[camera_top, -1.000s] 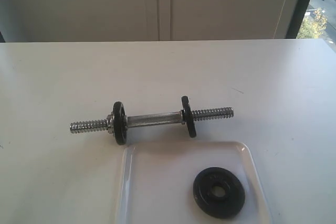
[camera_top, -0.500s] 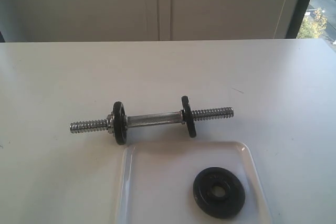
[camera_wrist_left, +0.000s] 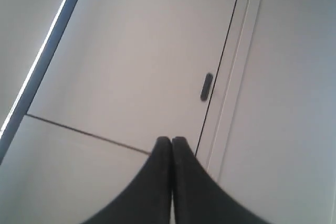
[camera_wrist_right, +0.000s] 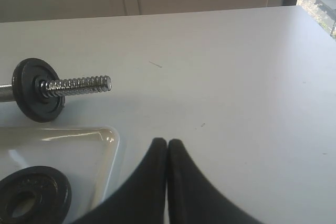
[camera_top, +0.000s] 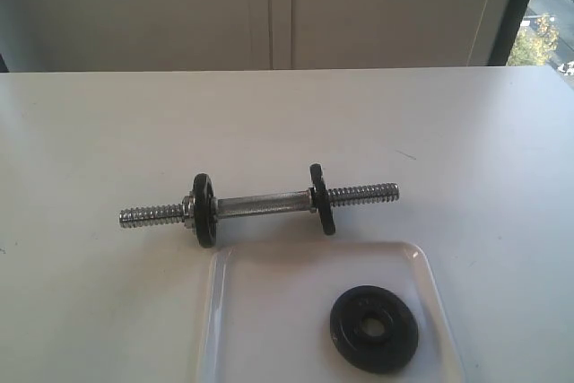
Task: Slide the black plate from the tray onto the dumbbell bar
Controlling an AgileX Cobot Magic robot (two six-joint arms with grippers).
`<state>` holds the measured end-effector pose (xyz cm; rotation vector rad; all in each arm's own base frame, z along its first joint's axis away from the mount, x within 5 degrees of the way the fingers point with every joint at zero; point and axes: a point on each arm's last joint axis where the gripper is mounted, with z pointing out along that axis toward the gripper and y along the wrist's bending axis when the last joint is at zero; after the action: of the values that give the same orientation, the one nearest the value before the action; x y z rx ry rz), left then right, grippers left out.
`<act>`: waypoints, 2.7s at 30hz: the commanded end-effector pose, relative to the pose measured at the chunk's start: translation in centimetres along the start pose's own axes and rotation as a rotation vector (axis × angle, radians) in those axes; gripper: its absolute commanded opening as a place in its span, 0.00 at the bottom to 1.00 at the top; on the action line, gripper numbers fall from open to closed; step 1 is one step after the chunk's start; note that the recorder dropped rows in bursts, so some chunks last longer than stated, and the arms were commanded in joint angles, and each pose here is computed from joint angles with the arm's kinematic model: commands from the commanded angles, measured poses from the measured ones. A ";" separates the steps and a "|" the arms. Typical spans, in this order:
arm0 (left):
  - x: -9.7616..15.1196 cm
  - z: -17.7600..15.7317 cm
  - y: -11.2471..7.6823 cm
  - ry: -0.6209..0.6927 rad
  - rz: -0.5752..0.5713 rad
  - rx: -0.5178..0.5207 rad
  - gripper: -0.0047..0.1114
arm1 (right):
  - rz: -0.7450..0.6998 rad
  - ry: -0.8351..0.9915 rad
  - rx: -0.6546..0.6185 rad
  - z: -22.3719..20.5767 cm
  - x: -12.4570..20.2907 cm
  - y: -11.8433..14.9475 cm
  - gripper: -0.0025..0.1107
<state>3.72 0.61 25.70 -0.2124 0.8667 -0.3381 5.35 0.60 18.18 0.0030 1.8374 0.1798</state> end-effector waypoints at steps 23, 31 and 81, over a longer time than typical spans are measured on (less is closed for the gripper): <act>-3.0 1.0 -0.2 -0.129 -0.482 -0.037 0.04 | -0.001 -0.008 -0.003 0.0 0.0 0.0 0.02; -4.4 5.3 -2.0 0.079 -0.283 -0.054 0.04 | -0.001 -0.008 -0.003 0.0 0.0 0.0 0.02; 23.4 19.2 -17.9 1.591 0.671 1.222 0.04 | -0.413 -0.427 -0.026 -0.8 -3.6 1.0 0.02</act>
<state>29.20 -22.17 28.14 1.6047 1.9907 -0.2661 5.58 0.91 21.44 -0.3196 1.4385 -0.0999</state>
